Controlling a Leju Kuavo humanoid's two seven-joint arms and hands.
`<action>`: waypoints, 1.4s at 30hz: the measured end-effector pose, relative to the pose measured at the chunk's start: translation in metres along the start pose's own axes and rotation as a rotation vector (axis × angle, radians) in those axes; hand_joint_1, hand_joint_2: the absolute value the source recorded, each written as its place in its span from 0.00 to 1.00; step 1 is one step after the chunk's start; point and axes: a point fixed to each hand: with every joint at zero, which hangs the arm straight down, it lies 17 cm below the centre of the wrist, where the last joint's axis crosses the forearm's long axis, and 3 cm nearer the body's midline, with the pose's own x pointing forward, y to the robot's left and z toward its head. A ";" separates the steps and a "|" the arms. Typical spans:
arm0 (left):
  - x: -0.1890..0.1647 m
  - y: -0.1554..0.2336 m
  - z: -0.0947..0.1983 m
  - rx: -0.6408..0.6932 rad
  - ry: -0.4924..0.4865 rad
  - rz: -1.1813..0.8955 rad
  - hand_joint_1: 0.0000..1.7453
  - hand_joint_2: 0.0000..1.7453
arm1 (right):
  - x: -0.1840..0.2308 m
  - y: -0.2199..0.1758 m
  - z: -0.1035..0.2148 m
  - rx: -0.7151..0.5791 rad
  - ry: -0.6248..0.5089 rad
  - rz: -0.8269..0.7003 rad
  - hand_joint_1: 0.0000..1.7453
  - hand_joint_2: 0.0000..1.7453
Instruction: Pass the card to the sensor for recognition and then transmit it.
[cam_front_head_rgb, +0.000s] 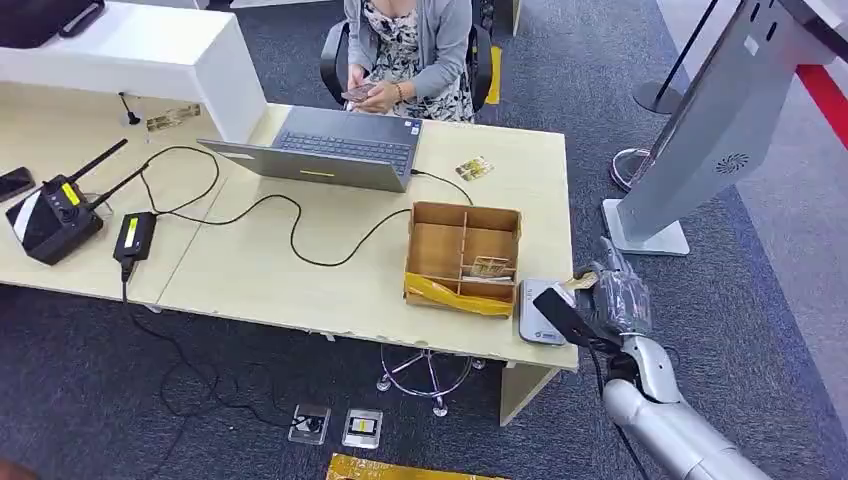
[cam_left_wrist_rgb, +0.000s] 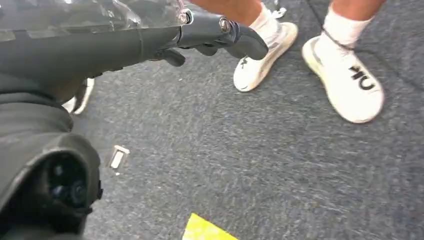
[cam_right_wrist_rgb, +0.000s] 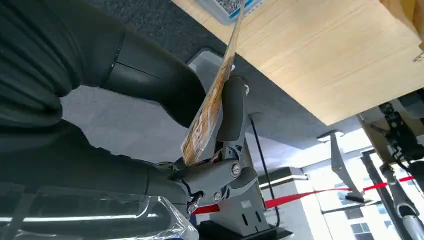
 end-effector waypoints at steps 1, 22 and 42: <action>-0.001 0.000 0.000 0.000 0.006 0.000 0.00 0.00 | 0.000 0.002 0.001 0.004 -0.003 0.000 1.00 1.00; 0.002 -0.010 0.002 -0.007 -0.006 -0.005 0.00 0.00 | -0.010 0.037 0.018 0.090 0.029 -0.001 1.00 1.00; 0.002 -0.008 0.002 -0.004 -0.008 -0.015 0.00 0.00 | -0.041 0.040 0.021 0.089 0.107 -0.015 1.00 1.00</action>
